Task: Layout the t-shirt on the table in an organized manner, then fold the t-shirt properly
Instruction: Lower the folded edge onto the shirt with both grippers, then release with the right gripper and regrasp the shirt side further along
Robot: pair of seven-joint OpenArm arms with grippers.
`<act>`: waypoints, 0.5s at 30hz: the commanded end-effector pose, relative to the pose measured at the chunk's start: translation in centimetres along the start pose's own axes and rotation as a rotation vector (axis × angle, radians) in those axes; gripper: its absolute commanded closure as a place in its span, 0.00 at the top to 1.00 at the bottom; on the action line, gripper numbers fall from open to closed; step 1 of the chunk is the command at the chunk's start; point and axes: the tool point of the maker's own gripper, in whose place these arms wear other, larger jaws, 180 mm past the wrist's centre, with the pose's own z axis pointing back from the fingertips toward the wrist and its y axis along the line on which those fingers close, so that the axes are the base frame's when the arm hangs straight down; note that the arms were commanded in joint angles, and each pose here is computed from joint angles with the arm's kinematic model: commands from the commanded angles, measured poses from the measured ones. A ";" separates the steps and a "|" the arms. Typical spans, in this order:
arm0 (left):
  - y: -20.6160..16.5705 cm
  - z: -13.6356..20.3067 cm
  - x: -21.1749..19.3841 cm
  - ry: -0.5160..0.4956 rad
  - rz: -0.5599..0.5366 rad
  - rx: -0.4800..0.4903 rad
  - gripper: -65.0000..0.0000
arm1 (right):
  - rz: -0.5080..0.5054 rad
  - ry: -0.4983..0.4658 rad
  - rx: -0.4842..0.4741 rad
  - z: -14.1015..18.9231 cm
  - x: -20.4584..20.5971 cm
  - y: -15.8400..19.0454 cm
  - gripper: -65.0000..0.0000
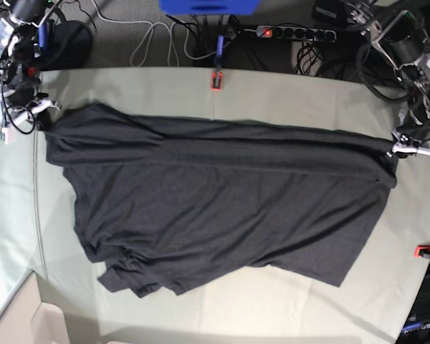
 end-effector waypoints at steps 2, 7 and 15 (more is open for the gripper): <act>0.2 0.2 1.0 -0.011 -0.015 0.004 0.00 | 0.036 0.054 -0.035 0.8 -1.0 -1.0 0.00; 0.8 0.5 0.6 -0.006 -0.020 0.013 0.00 | 0.129 -0.049 -0.052 2.8 2.4 0.6 0.00; 0.8 0.5 0.6 -0.006 -0.020 0.013 0.00 | 0.188 -0.196 -0.029 4.2 7.1 5.0 0.00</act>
